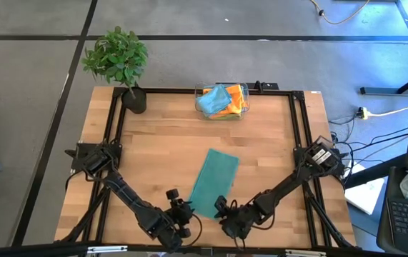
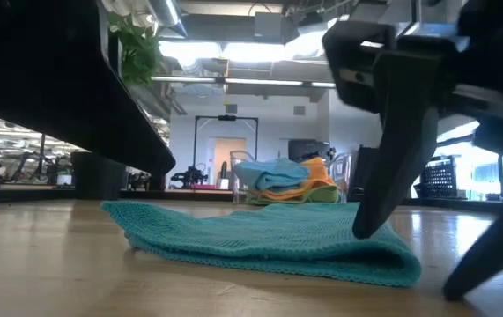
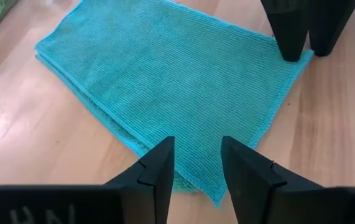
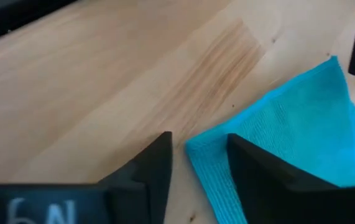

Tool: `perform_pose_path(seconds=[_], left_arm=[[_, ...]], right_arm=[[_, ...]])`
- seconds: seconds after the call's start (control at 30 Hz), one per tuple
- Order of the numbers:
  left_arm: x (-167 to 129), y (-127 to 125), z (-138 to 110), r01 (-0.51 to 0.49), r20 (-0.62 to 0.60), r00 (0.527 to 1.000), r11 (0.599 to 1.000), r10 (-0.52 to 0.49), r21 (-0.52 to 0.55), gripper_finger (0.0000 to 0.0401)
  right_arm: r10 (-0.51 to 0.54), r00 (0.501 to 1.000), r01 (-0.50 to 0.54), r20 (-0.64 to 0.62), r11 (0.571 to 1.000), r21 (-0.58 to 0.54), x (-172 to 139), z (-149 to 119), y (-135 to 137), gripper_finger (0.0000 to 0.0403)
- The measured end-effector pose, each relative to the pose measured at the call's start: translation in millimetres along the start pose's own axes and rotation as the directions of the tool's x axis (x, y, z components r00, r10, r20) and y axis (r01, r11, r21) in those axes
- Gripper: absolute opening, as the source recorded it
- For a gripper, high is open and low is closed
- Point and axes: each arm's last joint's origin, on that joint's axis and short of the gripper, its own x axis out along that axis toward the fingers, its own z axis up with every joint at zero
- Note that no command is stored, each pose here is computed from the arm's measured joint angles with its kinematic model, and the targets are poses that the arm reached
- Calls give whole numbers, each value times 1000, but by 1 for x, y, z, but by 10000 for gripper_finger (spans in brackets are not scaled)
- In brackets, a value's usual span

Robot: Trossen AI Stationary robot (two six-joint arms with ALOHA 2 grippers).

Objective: Fold microfiber towels
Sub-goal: Fold the blue microfiber towel

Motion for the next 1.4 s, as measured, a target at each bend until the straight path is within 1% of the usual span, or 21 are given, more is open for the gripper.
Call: perform_pose_path(seconds=[0.17,0.33,0.5,0.57,0.67,0.87,0.93,1.03,1.1,1.17,1.27,1.4], left_arm=[[5,3,3,-14,-4,1000,999,14,41,125],[9,6,6,-24,-9,1000,999,24,42,125],[9,6,6,-24,-9,1000,999,24,42,125],[9,6,6,-24,-10,1000,999,24,42,125],[9,6,6,-31,-1,1000,999,31,39,125],[16,9,11,-44,9,999,999,44,29,125],[17,8,13,-17,2,1000,999,17,51,125],[18,7,13,27,-40,999,996,-24,85,125],[18,7,13,33,-47,998,995,-28,90,125],[20,8,15,39,-55,998,991,-32,125,125],[19,5,23,75,-65,996,985,-65,157,125],[8,-4,43,112,-19,994,970,-111,217,125]], right_arm=[[42,999,-42,-12,999,26,5,-7,-12,110],[124,992,-123,-11,990,65,10,-14,-25,84],[147,989,-147,-4,986,75,11,-15,-26,61],[151,989,-150,-4,985,87,10,-15,-24,43],[185,983,-184,7,972,145,10,-15,-24,12],[216,976,-211,4,953,219,7,-15,-23,8],[228,974,-223,6,946,235,3,-14,-24,5],[231,973,-227,13,946,231,0,-11,-24,9],[237,971,-233,8,945,230,-3,-11,-24,13],[244,970,-237,-4,944,231,-7,-11,-25,13],[257,966,-243,-30,940,237,-16,-12,-27,8],[258,966,-247,-14,936,250,-27,-8,-31,6]])
